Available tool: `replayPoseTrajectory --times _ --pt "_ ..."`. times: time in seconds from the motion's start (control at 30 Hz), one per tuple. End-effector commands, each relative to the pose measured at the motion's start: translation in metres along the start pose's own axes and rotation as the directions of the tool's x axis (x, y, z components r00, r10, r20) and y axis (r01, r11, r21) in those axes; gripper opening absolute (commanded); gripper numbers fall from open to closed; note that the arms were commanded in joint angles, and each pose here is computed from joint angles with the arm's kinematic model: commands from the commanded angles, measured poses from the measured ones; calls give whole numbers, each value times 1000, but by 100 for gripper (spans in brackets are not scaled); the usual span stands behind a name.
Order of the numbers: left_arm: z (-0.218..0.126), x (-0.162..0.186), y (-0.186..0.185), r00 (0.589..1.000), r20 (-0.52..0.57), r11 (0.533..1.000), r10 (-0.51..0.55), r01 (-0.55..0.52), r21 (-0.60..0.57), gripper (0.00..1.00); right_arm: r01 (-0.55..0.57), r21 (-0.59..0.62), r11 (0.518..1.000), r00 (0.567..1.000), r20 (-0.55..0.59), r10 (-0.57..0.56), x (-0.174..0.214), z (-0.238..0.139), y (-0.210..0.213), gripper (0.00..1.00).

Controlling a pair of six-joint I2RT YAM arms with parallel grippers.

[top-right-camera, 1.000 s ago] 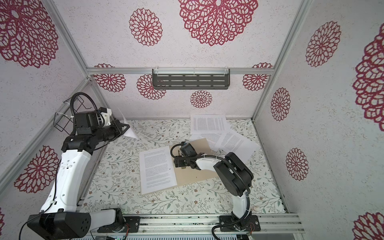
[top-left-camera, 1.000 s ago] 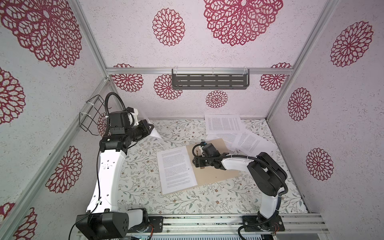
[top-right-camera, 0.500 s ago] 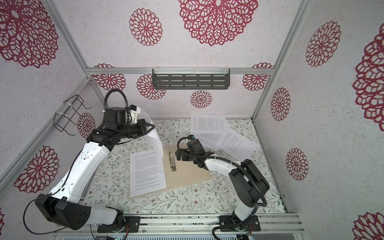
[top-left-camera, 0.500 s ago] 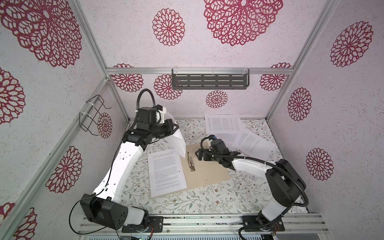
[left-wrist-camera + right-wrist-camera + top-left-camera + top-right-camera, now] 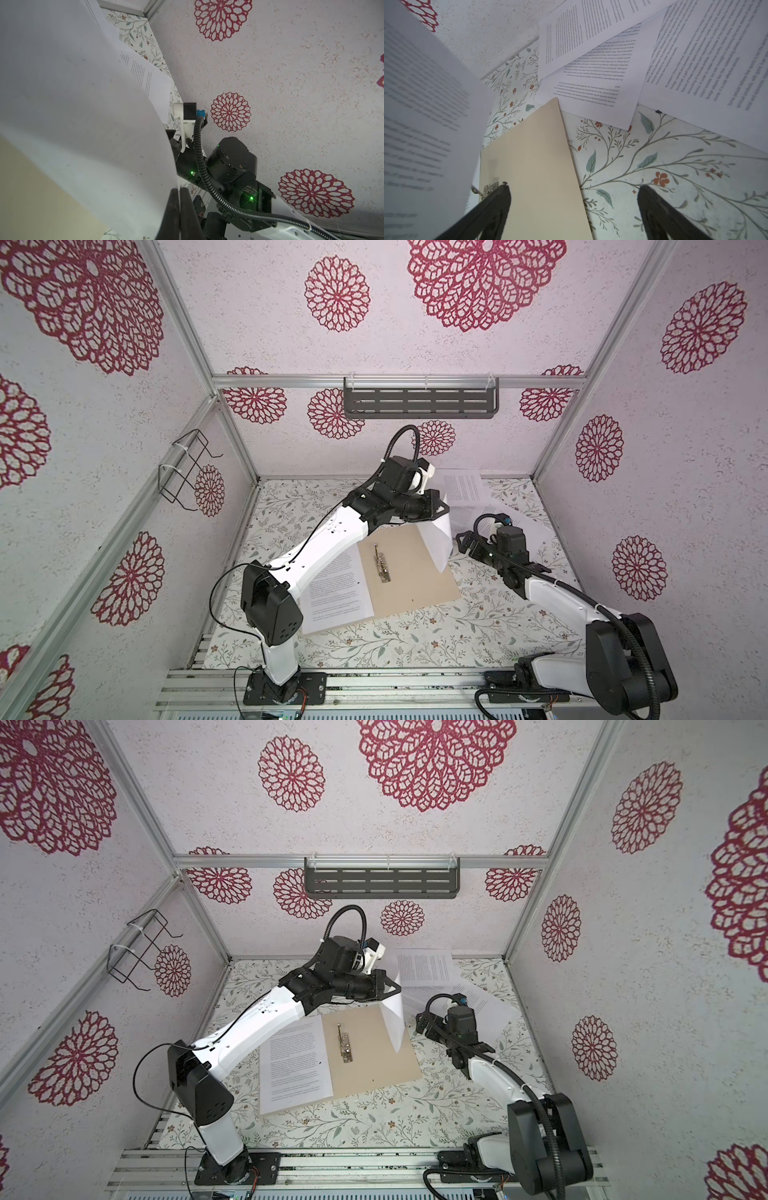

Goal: Put the files into the folder

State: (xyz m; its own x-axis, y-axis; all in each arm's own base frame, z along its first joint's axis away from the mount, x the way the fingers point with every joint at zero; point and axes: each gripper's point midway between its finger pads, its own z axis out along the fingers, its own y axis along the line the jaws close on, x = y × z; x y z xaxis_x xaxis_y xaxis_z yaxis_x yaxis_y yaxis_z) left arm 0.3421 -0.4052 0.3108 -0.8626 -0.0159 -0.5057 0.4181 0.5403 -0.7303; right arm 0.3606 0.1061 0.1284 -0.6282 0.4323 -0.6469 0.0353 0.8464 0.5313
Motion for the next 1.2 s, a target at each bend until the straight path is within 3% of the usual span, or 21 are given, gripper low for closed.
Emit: replayPoseTrajectory --times 0.0,0.17,0.33,0.4,0.53,0.7,1.0,1.17 --pt "-18 -6 1 998 54 1000 -14 14 -2 0 -5 -28 1000 997 71 7 -18 -11 4 99" --pt "-46 19 70 984 98 981 -151 161 -108 0 20 -20 1000 1000 20 -19 -5 -5 7 93" --pt "-72 62 167 929 155 900 -337 366 -236 0 87 -84 993 993 -77 -94 26 9 40 92" --pt "-72 78 184 899 140 871 -414 436 -225 0 70 -119 990 990 -115 -83 41 15 49 92" --pt "-72 93 202 869 132 836 -477 495 -238 0 -1 -178 984 983 -178 -32 65 19 62 92" --pt "-81 92 209 860 145 825 -490 511 -240 0 -53 -228 972 964 -267 -10 91 22 81 92" --pt "-84 73 206 782 165 785 -602 617 -61 0 -224 -242 944 914 -388 117 124 24 91 92" --pt "-80 69 199 750 153 761 -643 648 20 0 -321 -287 902 880 -444 172 145 26 111 93"
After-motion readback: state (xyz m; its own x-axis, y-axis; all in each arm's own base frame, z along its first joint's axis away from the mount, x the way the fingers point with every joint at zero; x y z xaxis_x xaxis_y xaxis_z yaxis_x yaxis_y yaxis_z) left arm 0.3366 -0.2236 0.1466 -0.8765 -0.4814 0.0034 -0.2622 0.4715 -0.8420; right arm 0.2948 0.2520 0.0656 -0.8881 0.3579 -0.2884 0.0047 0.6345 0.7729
